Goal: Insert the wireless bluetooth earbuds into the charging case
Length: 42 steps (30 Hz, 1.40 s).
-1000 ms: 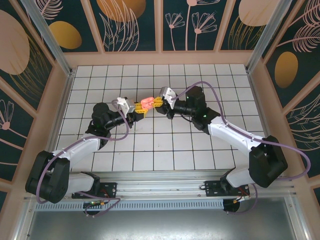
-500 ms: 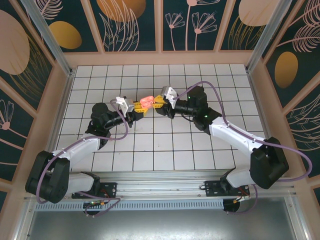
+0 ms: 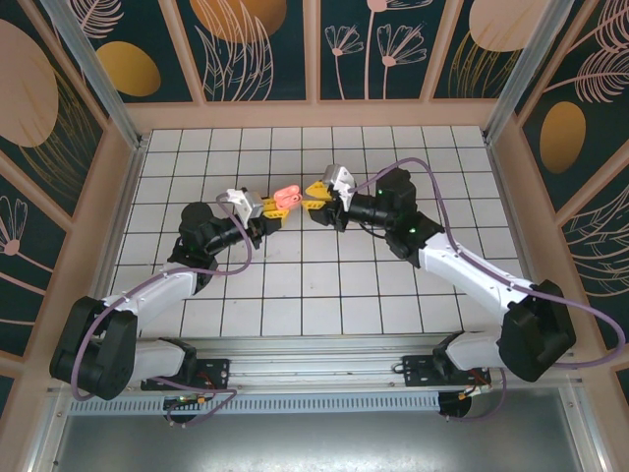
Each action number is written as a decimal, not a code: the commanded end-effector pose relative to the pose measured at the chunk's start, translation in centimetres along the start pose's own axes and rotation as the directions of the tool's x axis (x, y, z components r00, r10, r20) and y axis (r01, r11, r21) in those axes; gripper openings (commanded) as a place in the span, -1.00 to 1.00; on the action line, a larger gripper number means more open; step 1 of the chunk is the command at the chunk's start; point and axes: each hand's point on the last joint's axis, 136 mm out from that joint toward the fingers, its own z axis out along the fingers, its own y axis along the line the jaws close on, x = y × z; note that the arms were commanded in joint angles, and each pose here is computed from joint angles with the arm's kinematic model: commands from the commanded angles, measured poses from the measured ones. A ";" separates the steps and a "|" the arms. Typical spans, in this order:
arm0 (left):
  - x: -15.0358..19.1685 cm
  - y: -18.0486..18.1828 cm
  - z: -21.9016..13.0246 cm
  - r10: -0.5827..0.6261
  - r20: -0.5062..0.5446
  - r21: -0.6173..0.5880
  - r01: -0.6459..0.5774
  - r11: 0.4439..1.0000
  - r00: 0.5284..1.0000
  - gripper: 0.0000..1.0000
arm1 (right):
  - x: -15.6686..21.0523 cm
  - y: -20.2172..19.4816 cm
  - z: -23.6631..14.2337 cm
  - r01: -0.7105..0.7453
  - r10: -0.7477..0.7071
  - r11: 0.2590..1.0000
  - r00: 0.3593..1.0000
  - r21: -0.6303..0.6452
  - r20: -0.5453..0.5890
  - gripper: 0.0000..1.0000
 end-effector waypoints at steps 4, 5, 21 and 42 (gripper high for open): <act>-0.6 4.5 -1.6 -0.126 0.030 -0.141 0.129 0.982 0.992 -0.88 | 0.1 -0.3 0.6 -0.156 0.160 0.984 0.986 0.091 -0.042 -0.36; -0.4 5.5 -2.3 -0.158 0.039 -0.164 0.162 0.973 0.987 -0.88 | 0.7 0.5 1.1 -0.158 0.163 0.984 0.985 0.082 -0.059 -0.35; 2.1 14.9 -10.9 -0.468 0.196 -0.454 0.503 0.736 0.862 -0.85 | 12.1 10.6 10.7 0.003 -0.070 0.970 0.960 -0.244 -0.269 -0.22; 4.2 17.0 -13.1 -0.539 0.236 -0.520 0.574 0.633 0.808 -0.84 | 21.9 14.9 22.5 0.117 -0.302 0.859 0.902 -0.498 -0.309 -0.04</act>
